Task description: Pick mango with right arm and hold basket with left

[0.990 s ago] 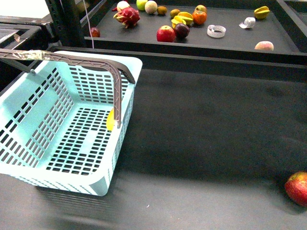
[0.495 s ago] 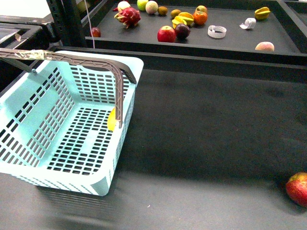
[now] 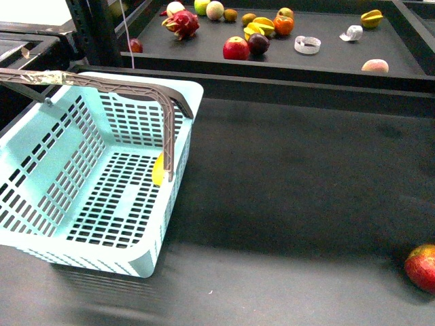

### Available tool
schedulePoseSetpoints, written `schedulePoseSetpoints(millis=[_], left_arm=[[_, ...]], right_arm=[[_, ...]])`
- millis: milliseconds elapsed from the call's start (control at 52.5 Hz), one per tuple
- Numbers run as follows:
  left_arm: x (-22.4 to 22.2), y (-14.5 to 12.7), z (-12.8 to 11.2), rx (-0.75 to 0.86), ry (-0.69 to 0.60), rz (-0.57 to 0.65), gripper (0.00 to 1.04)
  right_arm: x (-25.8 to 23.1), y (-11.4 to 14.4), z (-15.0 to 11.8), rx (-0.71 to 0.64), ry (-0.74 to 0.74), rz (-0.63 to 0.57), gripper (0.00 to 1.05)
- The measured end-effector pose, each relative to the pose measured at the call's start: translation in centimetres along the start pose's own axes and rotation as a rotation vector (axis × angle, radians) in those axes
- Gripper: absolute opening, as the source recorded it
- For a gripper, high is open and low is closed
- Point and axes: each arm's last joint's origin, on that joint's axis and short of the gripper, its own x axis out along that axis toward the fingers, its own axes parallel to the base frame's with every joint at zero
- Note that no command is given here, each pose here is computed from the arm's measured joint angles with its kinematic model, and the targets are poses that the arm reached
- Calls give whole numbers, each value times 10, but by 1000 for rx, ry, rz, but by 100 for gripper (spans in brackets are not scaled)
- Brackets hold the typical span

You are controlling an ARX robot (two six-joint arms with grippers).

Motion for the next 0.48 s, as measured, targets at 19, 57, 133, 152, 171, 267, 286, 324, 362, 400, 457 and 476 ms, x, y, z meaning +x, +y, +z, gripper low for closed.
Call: schedulePoseSetpoints(millis=[19,57,133,152,171,267,286,324,362,400,457,476], left_arm=[[0,0,0,0,0,0,2],[0,0,0,0,0,0,2],[0,0,0,1,0,0,2],[0,0,0,1,0,0,2],[0,0,0,1,0,0,2],[0,0,0,1,0,0,4],[0,0,0,1,0,0,7],[0,0,0,1,0,0,15],[0,0,0,2,0,0,22],[0,0,0,2,0,0,31],[0,0,0,3,0,0,43],[0,0,0,3,0,0,49]], right_arm=[[0,0,0,0,0,0,96],[0,0,0,0,0,0,96],[0,0,0,0,0,0,96],[0,0,0,0,0,0,96],[0,0,0,0,0,0,96],[0,0,0,0,0,0,96],[0,0,0,0,0,0,96],[0,0,0,0,0,0,96],[0,0,0,0,0,0,96],[0,0,0,0,0,0,96],[0,0,0,0,0,0,96],[0,0,0,0,0,0,96]])
